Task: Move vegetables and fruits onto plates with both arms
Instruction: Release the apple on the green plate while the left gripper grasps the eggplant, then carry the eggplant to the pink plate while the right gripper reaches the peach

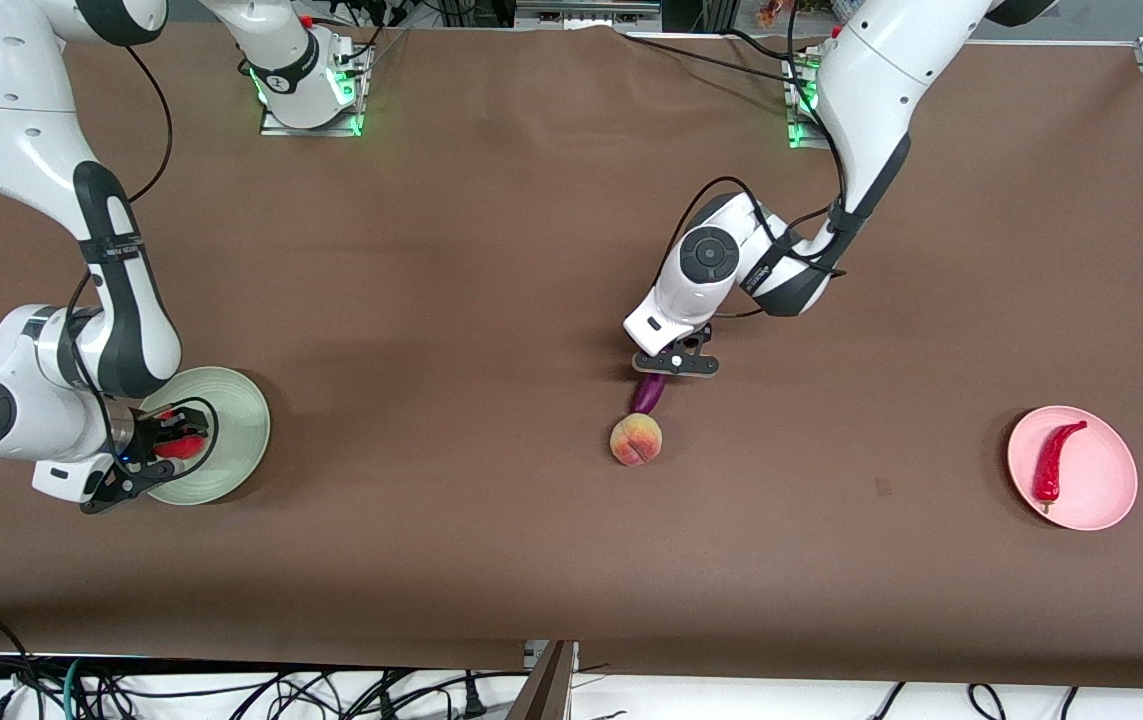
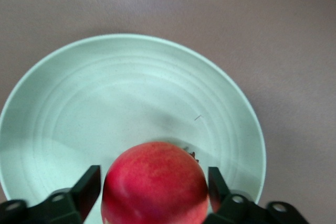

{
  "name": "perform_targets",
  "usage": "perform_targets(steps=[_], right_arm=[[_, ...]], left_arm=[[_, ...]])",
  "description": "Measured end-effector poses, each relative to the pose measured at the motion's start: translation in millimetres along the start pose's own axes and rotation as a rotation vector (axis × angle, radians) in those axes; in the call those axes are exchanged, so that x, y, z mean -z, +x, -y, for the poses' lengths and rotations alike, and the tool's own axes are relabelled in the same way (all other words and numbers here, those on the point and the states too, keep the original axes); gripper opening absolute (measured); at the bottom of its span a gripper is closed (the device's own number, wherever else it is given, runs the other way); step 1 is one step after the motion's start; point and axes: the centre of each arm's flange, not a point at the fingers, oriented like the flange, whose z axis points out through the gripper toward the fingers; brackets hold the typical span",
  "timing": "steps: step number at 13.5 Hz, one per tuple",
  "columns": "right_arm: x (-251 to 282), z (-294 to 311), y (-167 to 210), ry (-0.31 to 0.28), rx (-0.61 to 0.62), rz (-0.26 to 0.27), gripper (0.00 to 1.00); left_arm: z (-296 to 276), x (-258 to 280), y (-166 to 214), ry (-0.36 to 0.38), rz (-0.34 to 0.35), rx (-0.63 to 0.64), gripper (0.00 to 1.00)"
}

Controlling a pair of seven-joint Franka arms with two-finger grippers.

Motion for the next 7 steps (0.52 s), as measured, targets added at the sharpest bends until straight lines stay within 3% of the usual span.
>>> perform_targets(steps=[2,4,7], right_arm=[[0.7,5.0,4.3,0.041,-0.025,-0.031,1.00],[21.3,25.3,21.8,0.098,-0.053,-0.100,1.00],[54.7,88.2,57.5,0.163,-0.189,-0.150,1.00]], left_arm=[[19.1,36.6,7.5,0.070,0.030,0.023,0.37],[51.6,84.6,17.8,0.133,0.054,0.046,0.37],[98.8,152.5,32.2,0.216,0.116,0.085,0.35]])
